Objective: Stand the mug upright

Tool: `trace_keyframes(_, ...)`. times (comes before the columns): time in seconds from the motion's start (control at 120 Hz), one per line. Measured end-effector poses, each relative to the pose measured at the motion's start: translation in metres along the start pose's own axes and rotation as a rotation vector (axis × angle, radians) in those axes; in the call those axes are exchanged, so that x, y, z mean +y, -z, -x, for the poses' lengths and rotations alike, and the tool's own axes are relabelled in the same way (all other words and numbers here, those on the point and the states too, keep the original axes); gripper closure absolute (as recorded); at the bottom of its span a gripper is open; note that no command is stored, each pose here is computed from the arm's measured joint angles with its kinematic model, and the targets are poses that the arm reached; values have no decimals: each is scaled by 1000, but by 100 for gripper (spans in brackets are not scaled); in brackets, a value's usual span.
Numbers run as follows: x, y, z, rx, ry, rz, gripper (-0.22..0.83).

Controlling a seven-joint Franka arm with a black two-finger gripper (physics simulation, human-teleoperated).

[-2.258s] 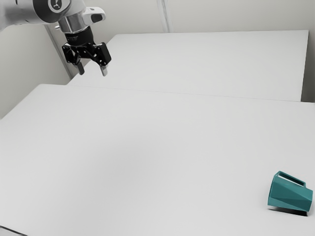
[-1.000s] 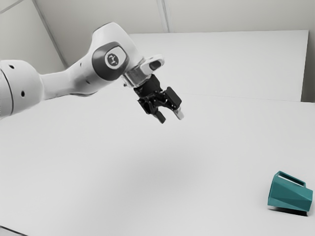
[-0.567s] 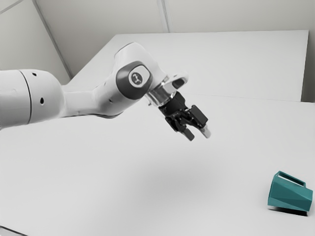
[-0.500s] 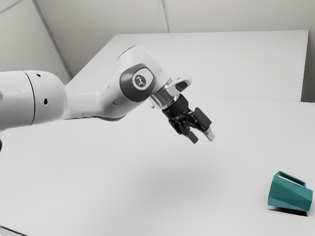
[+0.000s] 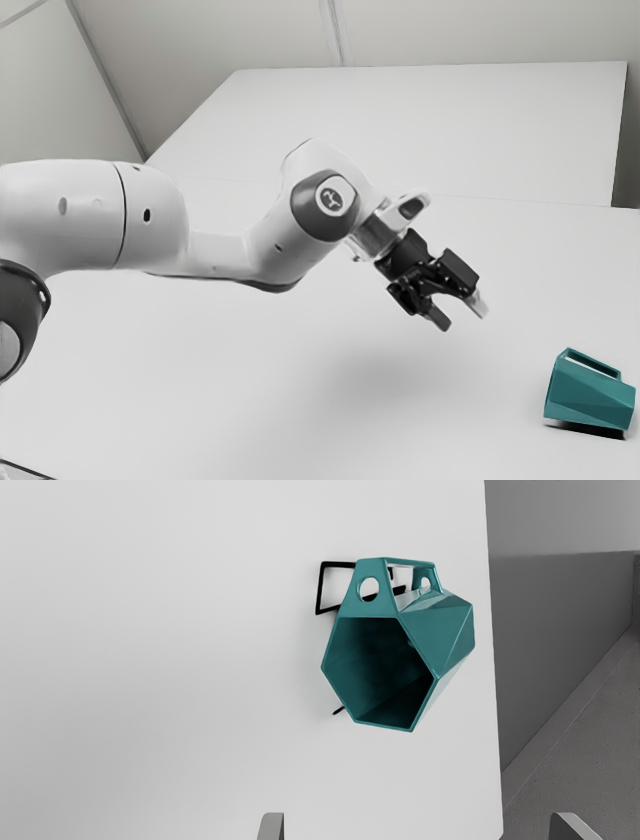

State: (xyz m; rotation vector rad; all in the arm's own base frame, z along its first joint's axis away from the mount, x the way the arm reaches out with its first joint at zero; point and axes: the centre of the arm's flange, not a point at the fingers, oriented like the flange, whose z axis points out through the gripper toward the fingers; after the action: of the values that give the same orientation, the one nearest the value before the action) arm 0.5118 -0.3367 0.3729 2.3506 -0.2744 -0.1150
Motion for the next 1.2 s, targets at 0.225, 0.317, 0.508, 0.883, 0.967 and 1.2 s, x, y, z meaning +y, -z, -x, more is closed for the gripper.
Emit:
trace_keyframes(0.225, 0, -27, -11, -10, 43, 17, 3)
trace_keyframes(0.317, 2, -38, -14, -20, 48, 19, 3)
trace_keyframes(0.508, 6, -62, -16, -41, 61, 25, 3)
trace_keyframes(0.883, 21, -100, -31, -37, 67, 74, 3)
trace_keyframes(0.967, 17, -106, -31, -32, 79, 105, 3)
trace_keyframes(1.2, 13, -126, -32, -27, 68, 169, 3)
